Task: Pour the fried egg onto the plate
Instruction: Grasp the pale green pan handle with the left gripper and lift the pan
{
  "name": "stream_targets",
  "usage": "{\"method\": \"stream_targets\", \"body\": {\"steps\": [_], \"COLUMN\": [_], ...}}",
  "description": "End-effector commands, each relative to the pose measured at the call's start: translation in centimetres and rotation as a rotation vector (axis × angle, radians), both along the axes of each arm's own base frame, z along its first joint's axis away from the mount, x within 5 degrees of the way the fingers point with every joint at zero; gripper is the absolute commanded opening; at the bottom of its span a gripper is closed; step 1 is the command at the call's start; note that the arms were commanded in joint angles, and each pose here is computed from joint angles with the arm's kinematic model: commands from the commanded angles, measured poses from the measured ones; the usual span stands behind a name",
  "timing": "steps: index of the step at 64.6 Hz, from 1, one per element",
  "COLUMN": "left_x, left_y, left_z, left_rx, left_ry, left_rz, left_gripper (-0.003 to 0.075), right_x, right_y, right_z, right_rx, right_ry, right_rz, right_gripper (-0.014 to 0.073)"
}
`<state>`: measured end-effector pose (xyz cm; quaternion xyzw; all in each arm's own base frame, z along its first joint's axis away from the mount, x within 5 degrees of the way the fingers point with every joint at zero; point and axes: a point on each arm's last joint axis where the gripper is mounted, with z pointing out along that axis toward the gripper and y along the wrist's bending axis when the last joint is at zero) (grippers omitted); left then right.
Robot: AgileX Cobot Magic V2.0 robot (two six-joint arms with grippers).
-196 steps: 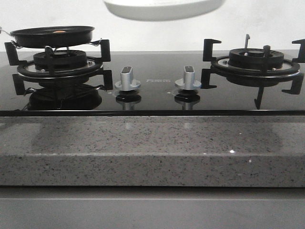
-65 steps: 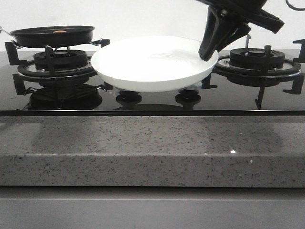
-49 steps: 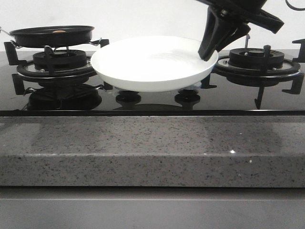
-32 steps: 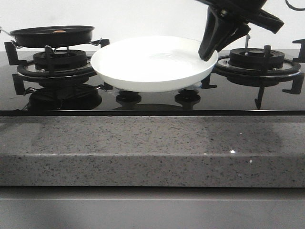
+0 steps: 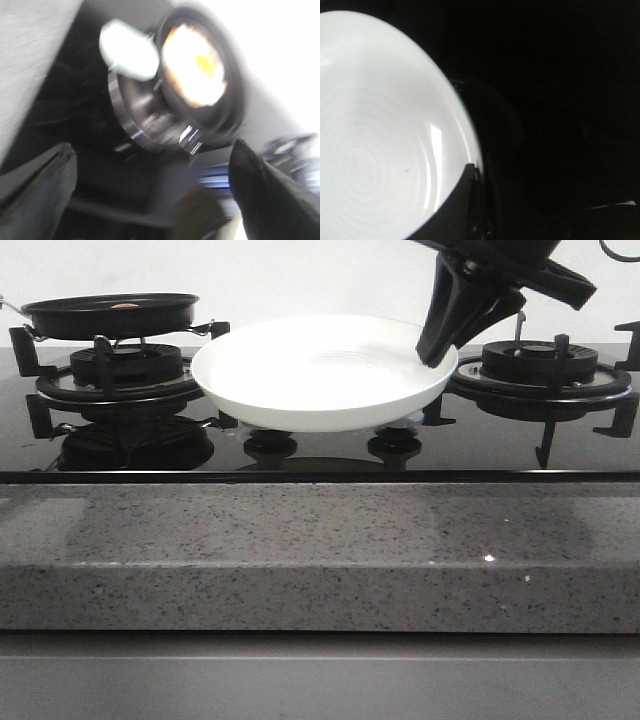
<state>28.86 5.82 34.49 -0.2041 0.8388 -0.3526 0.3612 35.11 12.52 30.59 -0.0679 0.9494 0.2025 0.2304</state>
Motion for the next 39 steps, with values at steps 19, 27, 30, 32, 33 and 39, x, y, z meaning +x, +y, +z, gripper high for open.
{"method": "stream_targets", "body": {"steps": [19,27,30,32,33,39], "left_x": [5.9,7.0,7.3,7.5,7.6,8.0], "left_y": [1.1,1.5,1.6,1.7,1.7,1.8], "left_z": [-0.4,-1.6,-2.0,-2.4,-2.4,-3.1], "left_rx": [-0.302,-0.342,-0.352,-0.369,-0.373,-0.421], "left_ry": [-0.068,-0.042,-0.032,-0.027,-0.026,-0.016], "left_rz": [-0.016,-0.017,-0.013,-0.01,-0.011,-0.011], "left_gripper": [0.0609,0.0609,0.0609,0.0609,0.0609,0.0609], "right_x": [-0.3,-0.3,-0.3,-0.3,-0.3,-0.3], "right_y": [-0.1,-0.1,-0.1,-0.1,-0.1,-0.1], "right_z": [2.8,2.8,2.8,2.8,2.8,2.8], "right_rx": [0.054,0.054,0.054,0.054,0.054,0.054], "right_ry": [-0.102,-0.102,-0.102,-0.102,-0.102,-0.102], "right_rz": [-0.015,-0.015,-0.015,-0.015,-0.015,-0.015], "right_gripper": [-0.0067,-0.0067,-0.0067,-0.0067,-0.0067,-0.0067]}}
